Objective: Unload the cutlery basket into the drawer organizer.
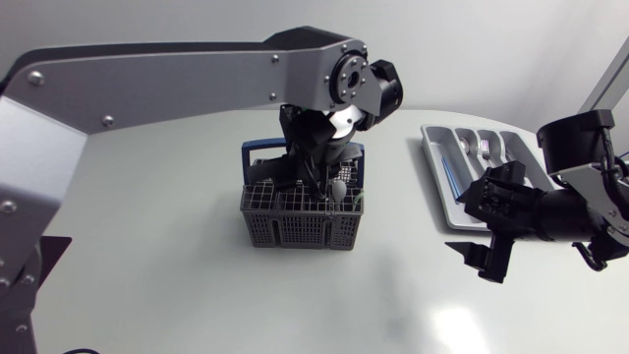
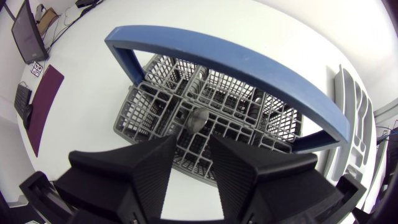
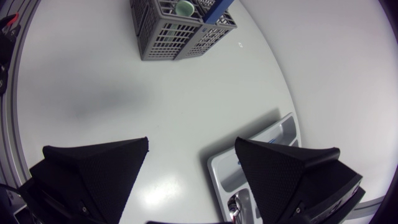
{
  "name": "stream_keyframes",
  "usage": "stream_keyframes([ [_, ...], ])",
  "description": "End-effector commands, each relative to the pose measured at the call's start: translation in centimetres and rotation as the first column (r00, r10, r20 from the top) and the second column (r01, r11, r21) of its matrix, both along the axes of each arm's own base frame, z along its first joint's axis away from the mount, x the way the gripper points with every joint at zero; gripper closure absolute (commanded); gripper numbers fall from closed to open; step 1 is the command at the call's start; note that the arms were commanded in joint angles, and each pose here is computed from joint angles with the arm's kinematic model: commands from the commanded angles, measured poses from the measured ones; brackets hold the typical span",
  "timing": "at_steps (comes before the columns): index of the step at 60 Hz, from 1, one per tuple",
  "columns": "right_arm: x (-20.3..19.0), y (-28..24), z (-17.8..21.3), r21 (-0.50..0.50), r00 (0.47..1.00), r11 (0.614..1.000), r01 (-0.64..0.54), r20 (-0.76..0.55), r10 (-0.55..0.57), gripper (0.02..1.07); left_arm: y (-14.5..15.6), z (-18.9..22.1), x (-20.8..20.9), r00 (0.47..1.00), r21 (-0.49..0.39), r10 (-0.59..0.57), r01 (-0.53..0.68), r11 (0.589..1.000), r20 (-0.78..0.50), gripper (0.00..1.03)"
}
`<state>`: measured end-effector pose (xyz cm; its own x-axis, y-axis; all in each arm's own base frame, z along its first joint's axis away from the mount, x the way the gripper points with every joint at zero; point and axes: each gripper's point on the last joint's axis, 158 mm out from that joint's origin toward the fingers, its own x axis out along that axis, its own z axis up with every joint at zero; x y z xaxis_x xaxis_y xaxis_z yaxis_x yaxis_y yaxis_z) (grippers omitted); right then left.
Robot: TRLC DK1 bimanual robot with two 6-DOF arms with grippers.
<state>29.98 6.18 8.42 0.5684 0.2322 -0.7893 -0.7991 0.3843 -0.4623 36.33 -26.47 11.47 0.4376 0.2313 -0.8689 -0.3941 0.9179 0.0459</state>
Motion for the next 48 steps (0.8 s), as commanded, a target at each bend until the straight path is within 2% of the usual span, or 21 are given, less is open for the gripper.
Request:
stream_keyframes([
  [1, 0.3, 1.4, 1.2, 0.064, 1.0, 0.998, 0.024, 0.002, -0.024, 0.07, 0.8, 0.9, -0.3, 1.0, -0.01, -0.012, 0.012, 1.0, -0.003, 0.54],
  [6, 0.3, 2.9, 1.7, 0.114, 0.999, 0.993, 0.041, -0.013, -0.04, 0.07, 1.0, 1.5, -0.4, 1.0, -0.025, -0.026, 0.026, 0.999, -0.009, 0.49],
  [26, 1.3, 8.9, 4.6, 0.313, 0.993, 0.945, 0.097, -0.087, -0.073, 0.07, 2.3, 3.0, -1.3, 0.995, -0.11, -0.101, 0.098, 0.989, -0.019, 0.49],
  [30, 1.3, 9.9, 4.9, 0.333, 0.993, 0.938, 0.096, -0.103, -0.065, 0.07, 2.3, 2.9, -1.6, 0.992, -0.132, -0.124, 0.119, 0.984, -0.03, 0.42],
  [37, 1.2, 12.1, 5.1, 0.364, 0.988, 0.926, 0.104, -0.144, -0.054, 0.07, 2.8, 3.1, -1.9, 0.988, -0.166, -0.152, 0.144, 0.976, -0.04, 0.4],
  [39, 1.2, 12.6, 5.2, 0.371, 0.986, 0.922, 0.109, -0.155, -0.054, 0.07, 2.9, 3.2, -2.0, 0.985, -0.178, -0.166, 0.155, 0.972, -0.045, 0.35],
  [48, 1.2, 14.9, 5.3, 0.403, 0.978, 0.906, 0.132, -0.202, -0.053, 0.07, 3.9, 3.4, -2.2, 0.978, -0.191, -0.203, 0.191, 0.963, -0.044, 0.28],
])
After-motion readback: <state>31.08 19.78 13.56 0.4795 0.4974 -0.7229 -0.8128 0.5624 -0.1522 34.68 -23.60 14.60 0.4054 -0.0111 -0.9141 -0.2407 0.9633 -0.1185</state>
